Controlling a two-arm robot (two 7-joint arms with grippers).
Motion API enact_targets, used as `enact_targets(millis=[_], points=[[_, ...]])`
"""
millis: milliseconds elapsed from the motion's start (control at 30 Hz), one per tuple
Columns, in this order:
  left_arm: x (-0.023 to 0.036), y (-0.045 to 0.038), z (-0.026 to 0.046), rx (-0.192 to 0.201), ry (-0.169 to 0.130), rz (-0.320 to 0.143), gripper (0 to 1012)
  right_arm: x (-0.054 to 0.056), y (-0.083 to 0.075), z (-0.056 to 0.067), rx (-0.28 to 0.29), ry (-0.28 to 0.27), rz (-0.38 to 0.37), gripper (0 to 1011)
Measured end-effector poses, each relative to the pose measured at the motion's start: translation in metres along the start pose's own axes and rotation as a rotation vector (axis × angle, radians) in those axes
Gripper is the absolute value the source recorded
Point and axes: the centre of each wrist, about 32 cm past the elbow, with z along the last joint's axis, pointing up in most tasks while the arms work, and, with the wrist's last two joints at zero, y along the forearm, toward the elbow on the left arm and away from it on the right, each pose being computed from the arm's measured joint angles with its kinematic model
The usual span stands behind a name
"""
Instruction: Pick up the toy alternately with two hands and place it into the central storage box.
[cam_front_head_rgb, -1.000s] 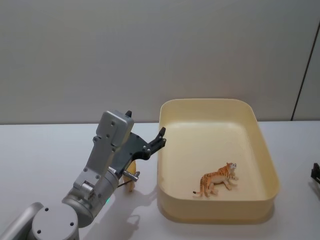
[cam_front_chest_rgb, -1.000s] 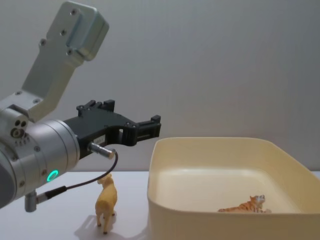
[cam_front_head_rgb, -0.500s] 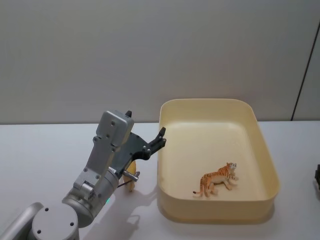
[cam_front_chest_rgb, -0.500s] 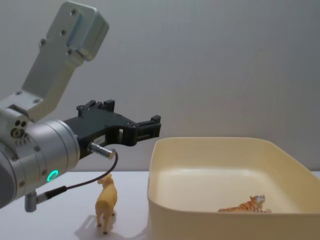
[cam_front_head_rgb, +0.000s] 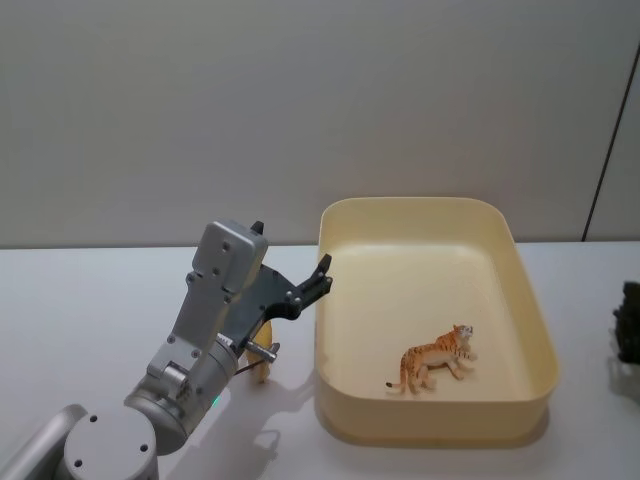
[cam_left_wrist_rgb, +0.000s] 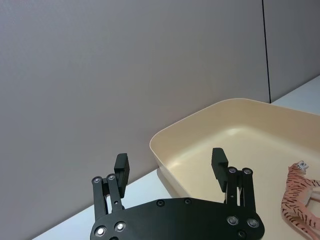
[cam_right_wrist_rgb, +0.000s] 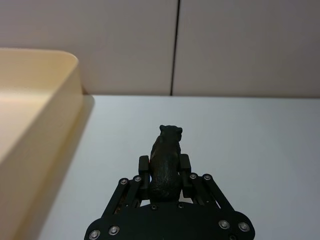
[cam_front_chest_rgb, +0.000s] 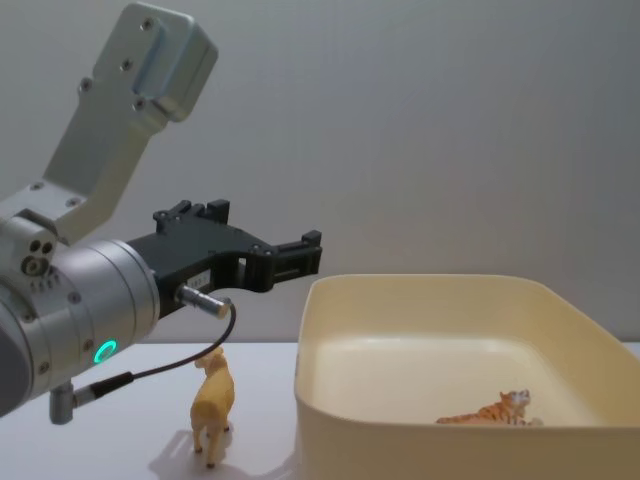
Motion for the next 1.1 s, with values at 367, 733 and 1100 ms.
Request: enact_targets(millis=[367, 733, 1100], points=[[0.0, 0.0, 0.0, 0.0, 0.0, 0.0, 1001, -0.021, 0.006, 0.032, 0.144, 0.045, 0.134, 319], [0.0, 0.0, 0.0, 0.0, 0.0, 0.0, 1001, -0.05, 0.013, 0.065, 0.21, 0.086, 0.289, 319], [0.0, 0.0, 0.0, 0.0, 0.0, 0.0, 1001, -0.077, 0.021, 0.088, 0.193, 0.089, 0.406, 536]])
